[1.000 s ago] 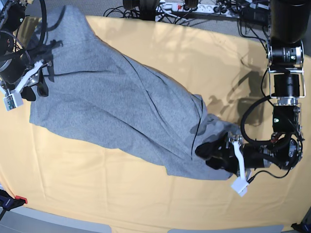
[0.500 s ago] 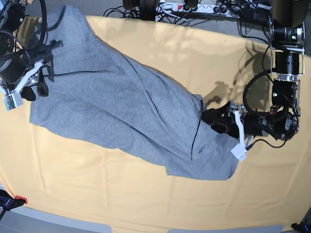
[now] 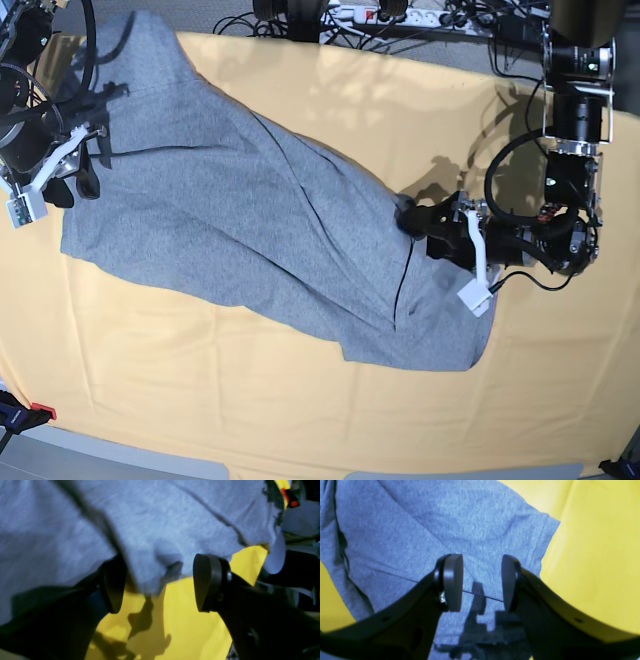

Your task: Layout the t-shirt on the table in an organized manner, then fold the t-shirt properly

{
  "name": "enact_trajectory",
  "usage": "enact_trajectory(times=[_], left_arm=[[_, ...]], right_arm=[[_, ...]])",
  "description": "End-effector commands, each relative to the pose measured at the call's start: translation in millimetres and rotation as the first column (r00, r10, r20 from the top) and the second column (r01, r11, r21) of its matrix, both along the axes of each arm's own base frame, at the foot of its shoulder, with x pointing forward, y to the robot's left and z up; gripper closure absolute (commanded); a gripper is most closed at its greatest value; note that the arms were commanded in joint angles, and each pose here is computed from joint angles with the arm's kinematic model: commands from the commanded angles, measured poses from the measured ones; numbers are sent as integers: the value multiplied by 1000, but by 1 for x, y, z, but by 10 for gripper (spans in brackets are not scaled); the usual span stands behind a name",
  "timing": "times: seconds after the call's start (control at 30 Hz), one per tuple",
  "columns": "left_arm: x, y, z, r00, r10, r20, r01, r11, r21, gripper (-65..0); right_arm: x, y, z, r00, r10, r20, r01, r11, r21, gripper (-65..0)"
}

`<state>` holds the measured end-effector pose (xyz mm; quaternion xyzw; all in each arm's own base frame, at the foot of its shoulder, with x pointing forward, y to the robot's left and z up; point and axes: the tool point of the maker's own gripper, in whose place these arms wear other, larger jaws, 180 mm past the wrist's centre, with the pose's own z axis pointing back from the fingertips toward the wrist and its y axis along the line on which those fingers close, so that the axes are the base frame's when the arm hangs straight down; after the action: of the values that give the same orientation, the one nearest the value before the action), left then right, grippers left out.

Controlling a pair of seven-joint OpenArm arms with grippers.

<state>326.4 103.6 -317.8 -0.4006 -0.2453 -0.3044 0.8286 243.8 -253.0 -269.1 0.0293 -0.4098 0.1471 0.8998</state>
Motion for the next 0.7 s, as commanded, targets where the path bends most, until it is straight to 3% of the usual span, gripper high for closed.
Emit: enact_trajectory(times=[0.0, 0.27, 0.33, 0.47, 0.5, 0.67], left_arm=[[10, -5, 18, 998, 0, 56, 3, 999, -39, -434], [10, -30, 20, 998, -19, 57, 25, 995, -95, -414], [10, -29, 20, 998, -17, 58, 22, 996, -92, -332], [21, -22, 13, 996, 21, 92, -18, 999, -31, -36], [23, -20, 12, 995, 29, 100, -27, 999, -18, 0], [27, -20, 14, 993, 38, 115, -36, 999, -14, 0]], right_arm=[[6, 1, 13, 999, 16, 48, -15, 1000, -6, -274], [5, 1, 13, 999, 15, 45, -15, 1000, -8, -274], [5, 1, 12, 999, 15, 43, -15, 1000, -8, -274], [5, 1, 12, 999, 15, 43, -15, 1000, -9, -271], [5, 1, 12, 999, 15, 43, -15, 1000, -8, -271], [5, 0, 12, 999, 15, 39, -15, 1000, -10, -272]])
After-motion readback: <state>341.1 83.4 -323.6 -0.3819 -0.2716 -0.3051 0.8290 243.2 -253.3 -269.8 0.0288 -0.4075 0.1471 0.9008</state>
